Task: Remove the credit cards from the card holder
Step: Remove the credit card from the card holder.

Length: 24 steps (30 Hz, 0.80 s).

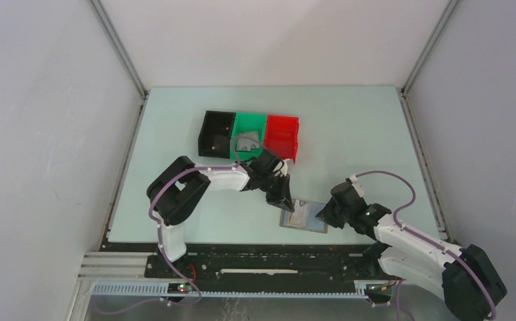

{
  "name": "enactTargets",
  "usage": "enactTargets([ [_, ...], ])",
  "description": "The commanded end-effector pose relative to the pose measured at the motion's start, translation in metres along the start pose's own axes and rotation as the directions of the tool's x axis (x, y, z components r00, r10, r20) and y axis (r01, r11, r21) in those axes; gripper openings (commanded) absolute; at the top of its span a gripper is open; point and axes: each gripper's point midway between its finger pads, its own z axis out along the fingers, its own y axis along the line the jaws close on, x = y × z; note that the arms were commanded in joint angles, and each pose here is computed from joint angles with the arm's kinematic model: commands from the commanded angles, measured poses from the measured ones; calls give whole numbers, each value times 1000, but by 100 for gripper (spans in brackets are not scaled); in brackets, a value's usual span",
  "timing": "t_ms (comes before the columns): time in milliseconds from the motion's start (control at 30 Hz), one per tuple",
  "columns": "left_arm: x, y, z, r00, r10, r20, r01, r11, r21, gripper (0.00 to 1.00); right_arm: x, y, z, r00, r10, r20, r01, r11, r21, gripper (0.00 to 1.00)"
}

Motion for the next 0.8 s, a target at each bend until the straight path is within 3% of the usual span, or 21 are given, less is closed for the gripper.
enactTargets([
  [0,-1,-17,-9,999,22,24,-23,997,73,0,-1,-8,-2,1000,-6,15,5,1000,17,24],
  [367,-1,-16,-8,999,18,26,-20,997,71,0,-10,37,-23,999,-6,48,15,982,-186,26],
  [767,0,-14,-7,1000,16,22,-17,998,68,0,13,45,2,997,-50,-61,38,983,-179,26],
])
